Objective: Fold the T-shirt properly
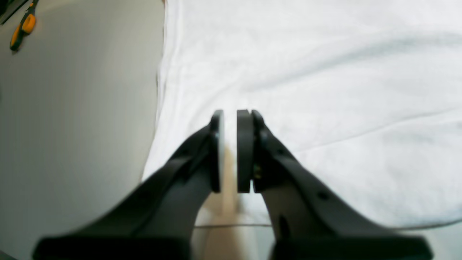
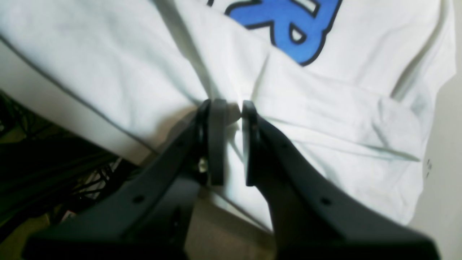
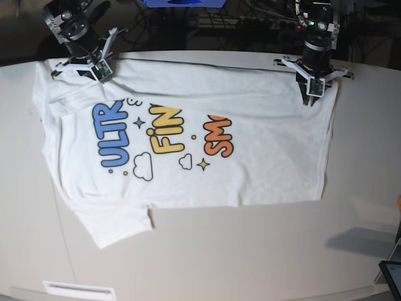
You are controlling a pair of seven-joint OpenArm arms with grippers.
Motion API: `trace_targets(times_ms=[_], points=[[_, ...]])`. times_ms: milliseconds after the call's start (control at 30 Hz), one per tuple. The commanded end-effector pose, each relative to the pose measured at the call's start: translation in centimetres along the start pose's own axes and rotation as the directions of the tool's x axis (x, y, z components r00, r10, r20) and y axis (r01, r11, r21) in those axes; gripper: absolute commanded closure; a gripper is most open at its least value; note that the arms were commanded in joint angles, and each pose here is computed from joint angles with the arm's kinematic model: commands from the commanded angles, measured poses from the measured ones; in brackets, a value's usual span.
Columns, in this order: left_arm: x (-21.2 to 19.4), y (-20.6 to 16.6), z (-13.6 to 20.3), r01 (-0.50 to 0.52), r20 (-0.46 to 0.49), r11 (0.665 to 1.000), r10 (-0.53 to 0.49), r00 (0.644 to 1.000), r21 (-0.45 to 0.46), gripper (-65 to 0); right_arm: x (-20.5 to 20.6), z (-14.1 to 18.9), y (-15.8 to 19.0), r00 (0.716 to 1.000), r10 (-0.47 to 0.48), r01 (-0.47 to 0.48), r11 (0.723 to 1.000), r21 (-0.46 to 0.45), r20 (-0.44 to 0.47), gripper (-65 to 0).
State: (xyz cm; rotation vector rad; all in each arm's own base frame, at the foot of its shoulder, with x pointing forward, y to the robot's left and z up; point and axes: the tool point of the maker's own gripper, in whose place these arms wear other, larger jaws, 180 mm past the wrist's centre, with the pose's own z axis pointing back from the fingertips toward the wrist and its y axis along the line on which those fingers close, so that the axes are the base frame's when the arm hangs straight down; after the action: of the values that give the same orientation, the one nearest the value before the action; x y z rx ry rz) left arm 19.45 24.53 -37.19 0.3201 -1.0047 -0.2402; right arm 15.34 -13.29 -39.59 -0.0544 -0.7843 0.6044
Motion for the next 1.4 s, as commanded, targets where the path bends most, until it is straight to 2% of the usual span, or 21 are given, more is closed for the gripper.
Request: trace_targets(times_ms=[0, 67, 733, 933, 1133, 1367], points=[[0.9, 0.5, 0.1, 0.011, 0.037, 1.0, -0.012, 0.999, 0.014, -5.7, 0.5, 0.3, -0.3, 1.0, 0.0, 0.0, 1.0, -0.008, 0.025, -2.5], [0.9, 0.5, 0.1, 0.011, 0.037, 1.0, -0.012, 0.999, 0.014, -5.7, 0.7, 0.2, -0.4, 1.0, 0.001, 0.0, 1.0, -0.012, 0.03, -0.6], [0.9, 0.5, 0.2, 0.01, 0.035, 1.0, -0.011, 0.999, 0.014, -5.7, 3.9, -1.1, -2.6, 0.994, 0.028, -0.022, 0.998, -0.064, 0.11, -0.3], [0.7, 0.4, 0.3, 0.01, 0.029, 1.0, -0.01, 1.0, 0.011, -5.7, 4.8, -1.9, -4.0, 0.995, 0.045, -0.037, 0.995, -0.087, 0.092, -0.3], [0.6, 0.4, 0.3, 0.006, 0.029, 1.0, -0.007, 1.0, 0.013, -5.7, 6.4, -2.7, -4.7, 0.988, 0.116, -0.107, 0.99, -0.093, 0.097, -0.3], [0.6, 0.4, 0.3, 0.006, 0.027, 1.0, -0.007, 1.0, 0.013, -5.7, 8.9, -3.9, -3.0, 0.968, 0.228, -0.221, 0.972, -0.073, 0.107, -0.3]])
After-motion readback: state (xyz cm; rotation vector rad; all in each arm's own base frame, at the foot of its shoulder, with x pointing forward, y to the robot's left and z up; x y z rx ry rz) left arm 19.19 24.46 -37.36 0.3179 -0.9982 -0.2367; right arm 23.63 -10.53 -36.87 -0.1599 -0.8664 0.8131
